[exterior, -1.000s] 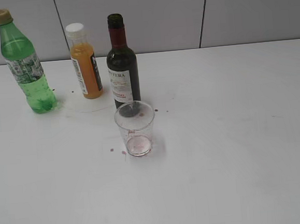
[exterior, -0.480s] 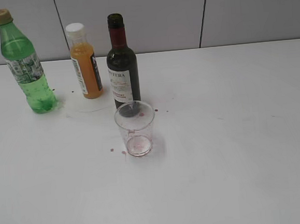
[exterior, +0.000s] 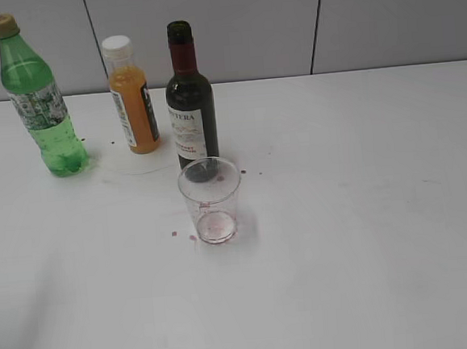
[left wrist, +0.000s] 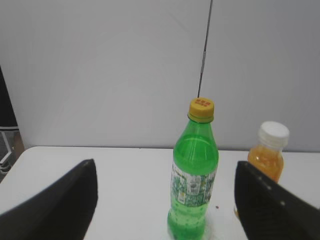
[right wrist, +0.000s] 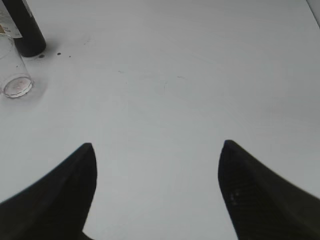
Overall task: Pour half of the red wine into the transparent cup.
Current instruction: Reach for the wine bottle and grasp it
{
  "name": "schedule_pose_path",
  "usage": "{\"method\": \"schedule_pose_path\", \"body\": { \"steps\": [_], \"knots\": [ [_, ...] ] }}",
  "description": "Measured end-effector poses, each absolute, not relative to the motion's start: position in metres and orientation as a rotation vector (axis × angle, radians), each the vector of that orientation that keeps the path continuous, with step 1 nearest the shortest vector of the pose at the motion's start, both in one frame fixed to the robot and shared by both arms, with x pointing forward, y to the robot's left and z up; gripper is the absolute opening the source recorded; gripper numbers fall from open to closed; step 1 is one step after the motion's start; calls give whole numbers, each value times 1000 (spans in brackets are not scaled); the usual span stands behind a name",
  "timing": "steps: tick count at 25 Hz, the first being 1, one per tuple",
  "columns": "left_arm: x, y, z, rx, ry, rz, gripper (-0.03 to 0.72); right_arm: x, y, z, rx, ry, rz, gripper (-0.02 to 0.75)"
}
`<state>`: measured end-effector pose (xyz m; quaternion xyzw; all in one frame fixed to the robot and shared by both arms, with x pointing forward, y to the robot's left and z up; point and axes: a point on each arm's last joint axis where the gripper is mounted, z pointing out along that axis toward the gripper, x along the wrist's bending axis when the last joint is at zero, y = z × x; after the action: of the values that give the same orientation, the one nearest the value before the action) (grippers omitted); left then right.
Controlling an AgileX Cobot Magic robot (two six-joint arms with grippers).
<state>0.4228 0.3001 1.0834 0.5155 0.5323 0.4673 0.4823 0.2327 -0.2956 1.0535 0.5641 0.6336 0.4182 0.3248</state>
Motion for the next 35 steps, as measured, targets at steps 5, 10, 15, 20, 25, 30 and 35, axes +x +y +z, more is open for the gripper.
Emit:
{"method": "schedule_pose_path", "body": {
  "steps": [5,10,15,20,25,30,35],
  "knots": [
    [461,296,1064,1201,1266,1092,633,233,-296,1054,1479,1661,1096,571],
    [489,280,1037,1332,1095,1013,613,233,-296,1054,1479,1661,1096,571],
    [504,261,1009,1475,901,895,596,233,-296,1054,1480,1661,1097,571],
    [522,248,987,1595,755,797,595,233,-296,1054,1479,1661,1097,571],
    [539,231,970,1655,626,685,623,233,-296,1054,1479,1661,1097,571],
    [558,212,955,1677,587,615,659,233,-296,1054,1479,1661,1096,571],
    [579,195,942,1682,561,568,669,233,-296,1054,1478,1662,1096,571]
  ]
}}
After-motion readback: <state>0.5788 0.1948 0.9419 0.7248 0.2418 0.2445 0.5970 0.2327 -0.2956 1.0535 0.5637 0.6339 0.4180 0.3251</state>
